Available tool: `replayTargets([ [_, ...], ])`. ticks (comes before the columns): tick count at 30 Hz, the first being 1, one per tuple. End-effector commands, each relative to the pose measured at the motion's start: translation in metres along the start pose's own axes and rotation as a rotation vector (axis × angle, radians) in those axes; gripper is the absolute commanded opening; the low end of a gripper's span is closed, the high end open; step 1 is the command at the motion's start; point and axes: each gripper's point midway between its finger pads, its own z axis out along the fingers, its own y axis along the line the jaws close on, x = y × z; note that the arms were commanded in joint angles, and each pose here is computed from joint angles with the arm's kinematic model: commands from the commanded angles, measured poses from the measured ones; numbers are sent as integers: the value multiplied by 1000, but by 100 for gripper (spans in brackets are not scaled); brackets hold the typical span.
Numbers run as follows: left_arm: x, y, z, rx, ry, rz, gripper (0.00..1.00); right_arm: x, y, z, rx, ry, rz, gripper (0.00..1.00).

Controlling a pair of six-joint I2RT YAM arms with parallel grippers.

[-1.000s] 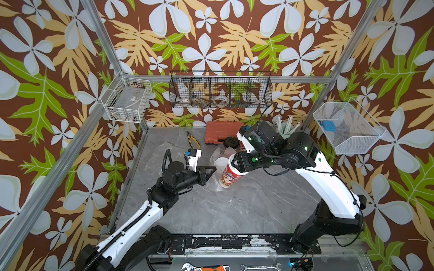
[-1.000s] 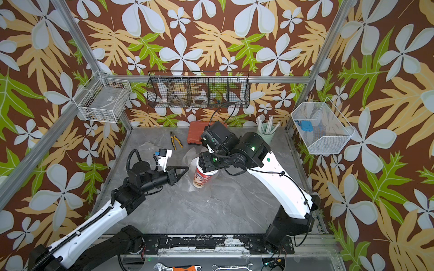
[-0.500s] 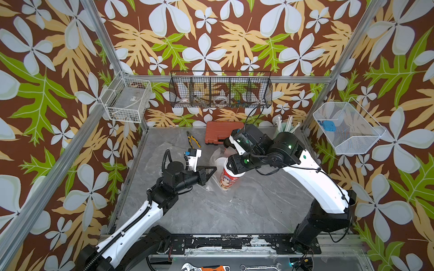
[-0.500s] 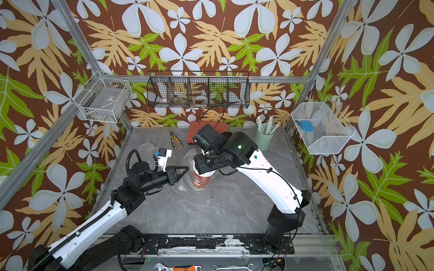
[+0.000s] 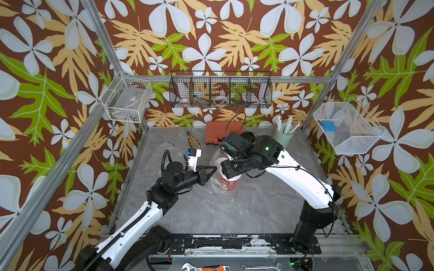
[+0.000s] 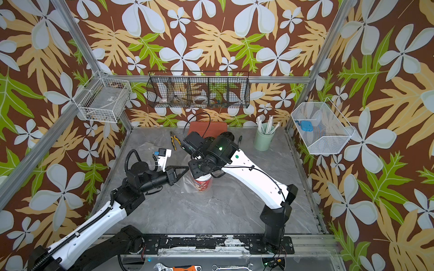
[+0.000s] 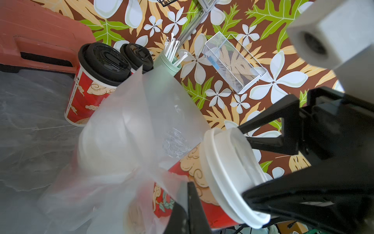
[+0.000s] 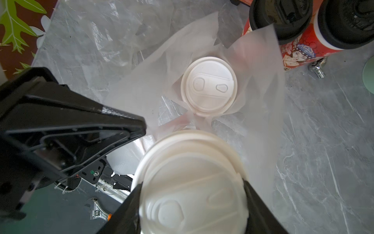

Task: Pack milk tea into plastic carrier bags
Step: Place the milk tea cup in the plastic carrier bag.

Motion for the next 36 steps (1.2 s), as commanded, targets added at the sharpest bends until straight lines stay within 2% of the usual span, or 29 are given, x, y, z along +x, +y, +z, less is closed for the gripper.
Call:
replayTargets([
  [1, -5, -9, -1, 36, -18, 18, 0, -1, -3, 6, 30, 6, -21, 54],
  [14, -6, -10, -2, 40, -26, 14, 0, 16, -4, 40, 61, 85, -37, 53],
  [36, -7, -17, -3, 79, -29, 10, 0, 35, 0, 77, 29, 92, 11, 52],
])
